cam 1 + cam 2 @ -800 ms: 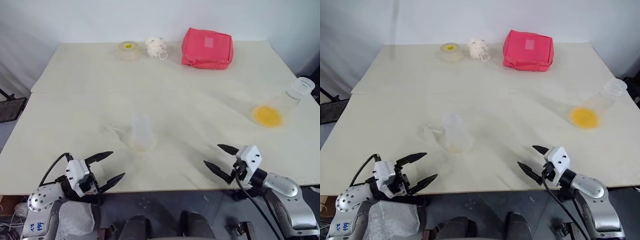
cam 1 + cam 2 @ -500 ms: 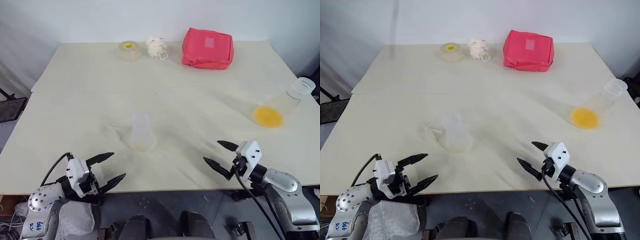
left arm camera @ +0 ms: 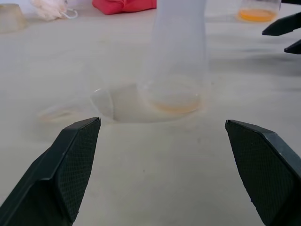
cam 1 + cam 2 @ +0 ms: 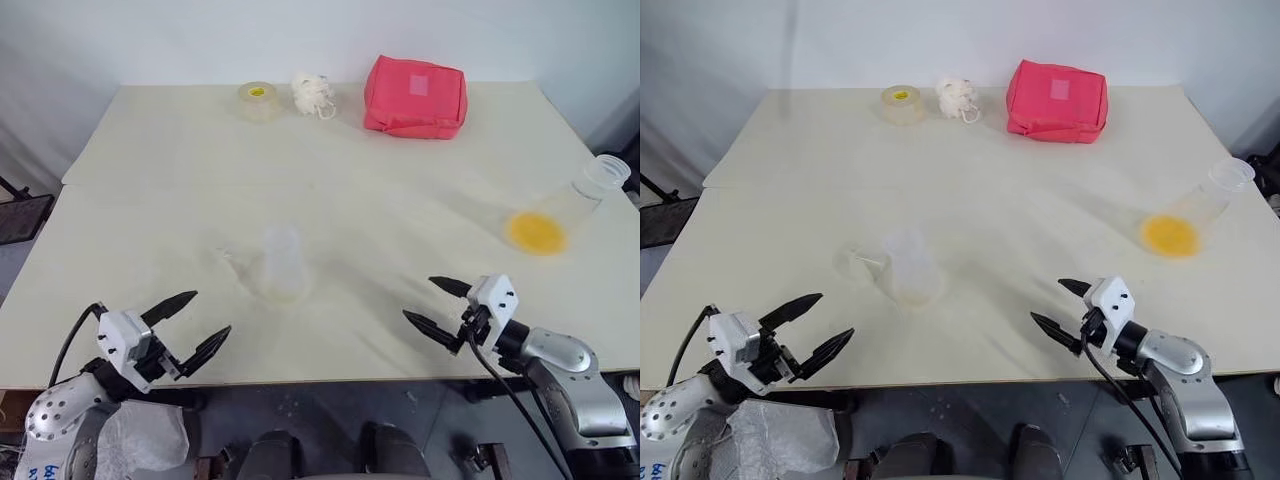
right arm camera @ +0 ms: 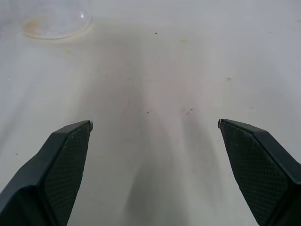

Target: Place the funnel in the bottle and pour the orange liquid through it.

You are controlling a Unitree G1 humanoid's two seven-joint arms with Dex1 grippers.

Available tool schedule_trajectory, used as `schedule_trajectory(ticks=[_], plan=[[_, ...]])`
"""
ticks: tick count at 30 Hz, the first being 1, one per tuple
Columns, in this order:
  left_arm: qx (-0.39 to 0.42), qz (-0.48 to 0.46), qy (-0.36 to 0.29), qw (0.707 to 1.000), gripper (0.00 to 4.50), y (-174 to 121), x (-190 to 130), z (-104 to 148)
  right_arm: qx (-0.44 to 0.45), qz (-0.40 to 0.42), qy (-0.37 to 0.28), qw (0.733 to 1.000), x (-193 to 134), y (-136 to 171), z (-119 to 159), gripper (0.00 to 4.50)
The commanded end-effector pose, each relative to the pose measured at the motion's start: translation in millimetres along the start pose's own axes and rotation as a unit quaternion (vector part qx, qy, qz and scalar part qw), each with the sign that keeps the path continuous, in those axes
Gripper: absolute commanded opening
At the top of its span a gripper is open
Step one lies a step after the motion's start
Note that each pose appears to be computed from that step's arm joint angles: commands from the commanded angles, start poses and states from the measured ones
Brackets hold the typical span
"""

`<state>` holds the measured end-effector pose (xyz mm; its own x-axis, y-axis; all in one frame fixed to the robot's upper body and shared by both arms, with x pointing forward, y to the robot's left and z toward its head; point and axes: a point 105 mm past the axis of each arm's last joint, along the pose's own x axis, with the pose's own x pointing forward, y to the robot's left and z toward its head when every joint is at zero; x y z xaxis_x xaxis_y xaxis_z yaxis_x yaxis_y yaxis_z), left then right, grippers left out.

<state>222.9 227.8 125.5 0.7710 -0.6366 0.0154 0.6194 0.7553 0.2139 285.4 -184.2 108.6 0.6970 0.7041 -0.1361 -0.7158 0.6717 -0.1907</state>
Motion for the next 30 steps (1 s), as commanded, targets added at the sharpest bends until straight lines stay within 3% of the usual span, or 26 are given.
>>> schedule_trajectory(ticks=[1,10,18,30], plan=[[0.030,-0.009,-0.012,0.999,4.50,3,-4,20,-0.014,0.012,-0.010,1.000,-1,-2,8,4.48],[0.048,-0.082,-0.066,0.993,4.50,-1,45,58,-0.015,0.057,-0.039,0.997,4,6,29,4.48],[0.044,-0.138,-0.055,0.988,4.50,-5,85,55,-0.025,0.046,-0.051,0.997,9,6,37,4.48],[0.055,-0.152,-0.080,0.984,4.50,3,120,56,-0.021,0.020,-0.049,0.998,1,12,35,4.48]])
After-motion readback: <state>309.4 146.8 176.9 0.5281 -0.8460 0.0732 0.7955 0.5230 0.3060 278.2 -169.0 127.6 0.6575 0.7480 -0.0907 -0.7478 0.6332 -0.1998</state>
